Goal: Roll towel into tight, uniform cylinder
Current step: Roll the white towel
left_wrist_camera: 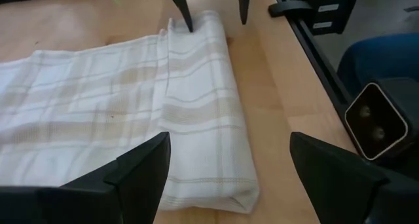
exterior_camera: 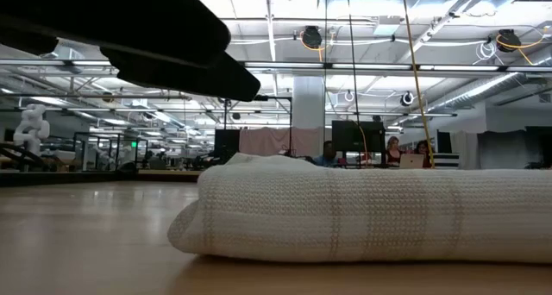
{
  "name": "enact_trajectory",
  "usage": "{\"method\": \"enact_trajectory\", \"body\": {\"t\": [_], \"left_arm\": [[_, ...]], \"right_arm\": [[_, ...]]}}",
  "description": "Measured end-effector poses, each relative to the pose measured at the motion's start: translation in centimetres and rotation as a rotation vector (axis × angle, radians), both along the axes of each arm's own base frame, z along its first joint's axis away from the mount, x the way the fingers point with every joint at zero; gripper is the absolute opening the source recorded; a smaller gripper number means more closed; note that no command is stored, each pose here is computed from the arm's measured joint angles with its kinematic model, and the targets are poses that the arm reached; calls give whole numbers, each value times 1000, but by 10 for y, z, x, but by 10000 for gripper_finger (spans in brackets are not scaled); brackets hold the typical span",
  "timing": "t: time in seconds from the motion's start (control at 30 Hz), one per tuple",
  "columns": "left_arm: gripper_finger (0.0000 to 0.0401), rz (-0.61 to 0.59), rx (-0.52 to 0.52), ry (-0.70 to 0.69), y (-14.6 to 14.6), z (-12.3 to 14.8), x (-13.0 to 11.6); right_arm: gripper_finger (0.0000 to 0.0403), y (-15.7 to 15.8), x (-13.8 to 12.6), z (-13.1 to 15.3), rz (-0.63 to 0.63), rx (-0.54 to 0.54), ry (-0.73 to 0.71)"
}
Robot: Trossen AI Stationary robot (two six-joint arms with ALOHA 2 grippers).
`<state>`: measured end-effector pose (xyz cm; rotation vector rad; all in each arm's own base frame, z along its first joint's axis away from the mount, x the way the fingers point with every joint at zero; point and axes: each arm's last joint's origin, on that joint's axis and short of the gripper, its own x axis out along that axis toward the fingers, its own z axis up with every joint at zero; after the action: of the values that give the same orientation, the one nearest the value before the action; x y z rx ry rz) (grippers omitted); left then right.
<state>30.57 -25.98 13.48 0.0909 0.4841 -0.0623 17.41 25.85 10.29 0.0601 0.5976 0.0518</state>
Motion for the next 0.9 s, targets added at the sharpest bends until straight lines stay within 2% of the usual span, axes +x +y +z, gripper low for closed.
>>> {"method": "enact_trajectory", "body": {"t": [0.27, 0.43, 0.73, 0.9], "left_arm": [[317, -19, -37, 8, -2, 0, -1], [317, -27, -44, -14, -6, -11, 3], [317, -29, -22, 14, -14, -31, 8], [317, -5, 6, 29, -11, -35, 8]], "right_arm": [[299, 0, 0, 0, 4, -26, -10], [299, -1, 0, 0, -4, -25, -15], [299, 0, -2, 0, 7, -43, -13], [299, -4, -4, -3, -31, -49, 11]]}}
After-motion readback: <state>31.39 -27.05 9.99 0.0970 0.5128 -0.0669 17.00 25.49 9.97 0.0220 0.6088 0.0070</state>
